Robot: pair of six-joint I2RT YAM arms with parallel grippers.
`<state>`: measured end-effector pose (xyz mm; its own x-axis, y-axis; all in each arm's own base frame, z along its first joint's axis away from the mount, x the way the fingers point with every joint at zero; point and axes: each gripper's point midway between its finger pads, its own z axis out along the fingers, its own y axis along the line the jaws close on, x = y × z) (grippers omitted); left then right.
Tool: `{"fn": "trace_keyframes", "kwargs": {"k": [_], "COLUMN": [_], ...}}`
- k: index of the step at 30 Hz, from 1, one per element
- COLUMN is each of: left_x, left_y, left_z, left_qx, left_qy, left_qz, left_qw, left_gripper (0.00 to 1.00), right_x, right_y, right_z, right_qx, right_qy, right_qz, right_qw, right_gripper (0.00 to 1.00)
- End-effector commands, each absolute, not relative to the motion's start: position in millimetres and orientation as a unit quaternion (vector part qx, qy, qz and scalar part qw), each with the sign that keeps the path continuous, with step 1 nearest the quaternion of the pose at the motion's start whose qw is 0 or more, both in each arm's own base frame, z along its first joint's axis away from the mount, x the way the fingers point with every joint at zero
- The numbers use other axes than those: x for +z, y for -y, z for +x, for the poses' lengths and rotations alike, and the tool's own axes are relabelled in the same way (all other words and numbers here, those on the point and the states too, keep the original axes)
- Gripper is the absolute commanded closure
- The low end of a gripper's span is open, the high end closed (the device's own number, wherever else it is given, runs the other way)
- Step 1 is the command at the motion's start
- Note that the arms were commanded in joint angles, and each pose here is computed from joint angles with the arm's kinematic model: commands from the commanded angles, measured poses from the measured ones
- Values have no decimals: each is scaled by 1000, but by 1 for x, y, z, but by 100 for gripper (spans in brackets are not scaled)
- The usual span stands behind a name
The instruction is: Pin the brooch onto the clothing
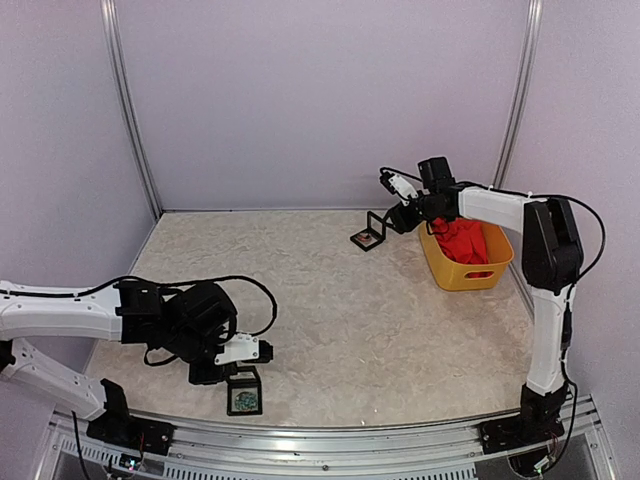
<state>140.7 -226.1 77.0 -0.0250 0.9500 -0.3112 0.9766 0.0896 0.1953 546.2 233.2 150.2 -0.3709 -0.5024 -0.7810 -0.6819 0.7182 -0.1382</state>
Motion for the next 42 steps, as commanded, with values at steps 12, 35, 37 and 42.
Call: {"fn": "trace_keyframes", "kwargs": {"k": [12, 35, 37, 42], "left_x": [110, 109, 111, 112], "left_y": [221, 40, 17, -39], "left_z": [237, 436, 442, 449], "left_qx": [-41, 56, 64, 95], "left_qy": [-837, -961, -966, -973], "left_qz": [497, 196, 168, 106], "left_qw": [227, 185, 187, 184], "left_gripper": [100, 100, 100, 100], "right_x": [199, 233, 232, 231], "right_y": [-232, -231, -231, -231], "right_z": [528, 494, 492, 490], "right_qx": [115, 141, 142, 146], "right_qy": [-799, -772, -772, -774], "right_qz": [-352, -355, -356, -355], "right_qw": [473, 508, 507, 504], "right_gripper": [40, 40, 40, 40]}}
